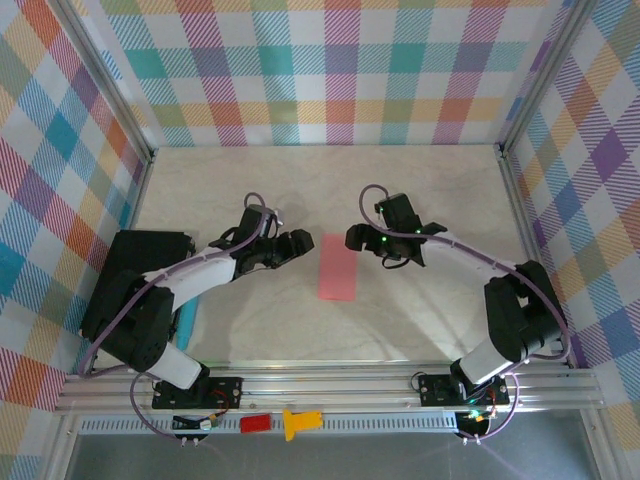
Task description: Fold a paper plane with a square sheet of paper (pick it up from the middle)
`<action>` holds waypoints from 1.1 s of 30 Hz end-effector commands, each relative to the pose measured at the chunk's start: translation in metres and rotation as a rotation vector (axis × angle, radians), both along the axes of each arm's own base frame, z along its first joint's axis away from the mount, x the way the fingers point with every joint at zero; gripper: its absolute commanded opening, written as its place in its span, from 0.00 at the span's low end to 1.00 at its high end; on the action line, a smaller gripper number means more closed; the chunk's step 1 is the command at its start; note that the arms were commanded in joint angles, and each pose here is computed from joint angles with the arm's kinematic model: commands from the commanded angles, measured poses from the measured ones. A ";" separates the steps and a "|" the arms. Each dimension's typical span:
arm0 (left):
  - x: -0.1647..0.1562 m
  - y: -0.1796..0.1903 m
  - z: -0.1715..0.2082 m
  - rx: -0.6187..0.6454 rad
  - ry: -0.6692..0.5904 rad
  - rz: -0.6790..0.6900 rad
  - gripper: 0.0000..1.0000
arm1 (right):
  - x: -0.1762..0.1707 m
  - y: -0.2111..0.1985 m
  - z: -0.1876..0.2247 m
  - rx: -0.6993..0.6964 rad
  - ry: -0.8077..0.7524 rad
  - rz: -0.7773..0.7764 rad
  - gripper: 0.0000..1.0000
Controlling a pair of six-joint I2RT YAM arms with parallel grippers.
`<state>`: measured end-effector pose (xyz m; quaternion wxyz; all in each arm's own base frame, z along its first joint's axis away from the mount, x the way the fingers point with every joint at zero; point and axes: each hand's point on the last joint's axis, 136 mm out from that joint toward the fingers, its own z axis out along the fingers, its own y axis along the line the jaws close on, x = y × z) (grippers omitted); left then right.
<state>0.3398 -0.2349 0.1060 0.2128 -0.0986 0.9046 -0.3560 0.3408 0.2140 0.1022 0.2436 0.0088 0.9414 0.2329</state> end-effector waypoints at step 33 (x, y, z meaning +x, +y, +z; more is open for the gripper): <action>0.035 -0.083 -0.063 0.003 0.213 -0.144 0.76 | -0.050 0.001 -0.038 0.276 0.288 -0.109 0.73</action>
